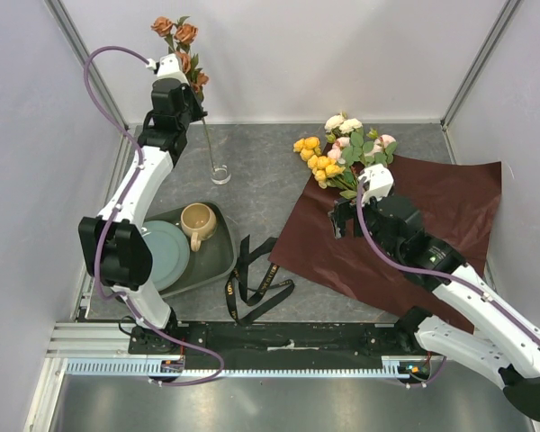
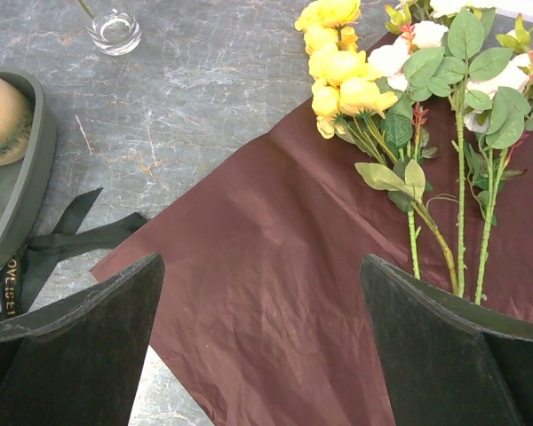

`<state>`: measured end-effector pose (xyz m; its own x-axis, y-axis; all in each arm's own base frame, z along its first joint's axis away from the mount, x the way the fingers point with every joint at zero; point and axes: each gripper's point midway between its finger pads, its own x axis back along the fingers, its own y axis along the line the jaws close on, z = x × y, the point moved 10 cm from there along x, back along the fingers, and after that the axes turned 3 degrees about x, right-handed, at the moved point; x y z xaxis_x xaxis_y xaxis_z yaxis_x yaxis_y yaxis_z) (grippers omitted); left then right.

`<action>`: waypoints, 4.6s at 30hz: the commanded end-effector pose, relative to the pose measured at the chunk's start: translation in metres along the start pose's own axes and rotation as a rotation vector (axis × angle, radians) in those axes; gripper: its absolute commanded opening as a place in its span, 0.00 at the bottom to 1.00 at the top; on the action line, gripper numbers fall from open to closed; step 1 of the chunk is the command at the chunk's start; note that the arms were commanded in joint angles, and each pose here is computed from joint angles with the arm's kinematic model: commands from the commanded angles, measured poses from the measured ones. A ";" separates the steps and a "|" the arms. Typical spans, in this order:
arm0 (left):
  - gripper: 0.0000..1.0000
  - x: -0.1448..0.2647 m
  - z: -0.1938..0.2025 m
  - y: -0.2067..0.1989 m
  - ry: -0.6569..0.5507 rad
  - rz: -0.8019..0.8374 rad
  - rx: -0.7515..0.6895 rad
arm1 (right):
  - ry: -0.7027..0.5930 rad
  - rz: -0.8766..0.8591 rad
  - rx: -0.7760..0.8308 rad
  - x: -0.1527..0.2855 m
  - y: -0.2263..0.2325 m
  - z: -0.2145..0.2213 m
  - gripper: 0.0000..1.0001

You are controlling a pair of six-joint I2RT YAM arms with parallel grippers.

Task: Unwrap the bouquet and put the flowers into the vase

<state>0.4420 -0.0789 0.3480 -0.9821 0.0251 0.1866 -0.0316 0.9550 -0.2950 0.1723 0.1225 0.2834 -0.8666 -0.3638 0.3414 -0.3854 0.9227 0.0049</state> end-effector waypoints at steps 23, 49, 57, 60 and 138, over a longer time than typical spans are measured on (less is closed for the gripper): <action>0.02 -0.015 0.029 0.010 -0.091 0.001 0.065 | 0.004 -0.006 -0.004 -0.009 0.004 0.001 0.98; 0.90 0.041 0.016 0.008 -0.040 0.008 0.157 | 0.013 -0.018 -0.032 -0.012 0.005 0.007 0.98; 0.97 0.112 0.030 0.006 0.068 0.092 0.345 | 0.159 0.099 -0.085 -0.046 0.009 0.032 0.98; 0.95 0.150 0.037 0.005 0.093 0.207 0.362 | 0.233 0.173 -0.086 -0.064 0.010 0.044 0.98; 0.84 0.271 0.135 -0.061 0.676 0.953 -0.005 | 0.596 0.501 -0.127 -0.168 -0.143 0.119 0.31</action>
<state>0.1518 -0.1686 0.2744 -0.2852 0.8691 0.4041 0.6361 0.4870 -0.5985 0.3271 0.0361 0.1125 -0.5773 0.1905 0.7940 0.0795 0.9809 -0.1775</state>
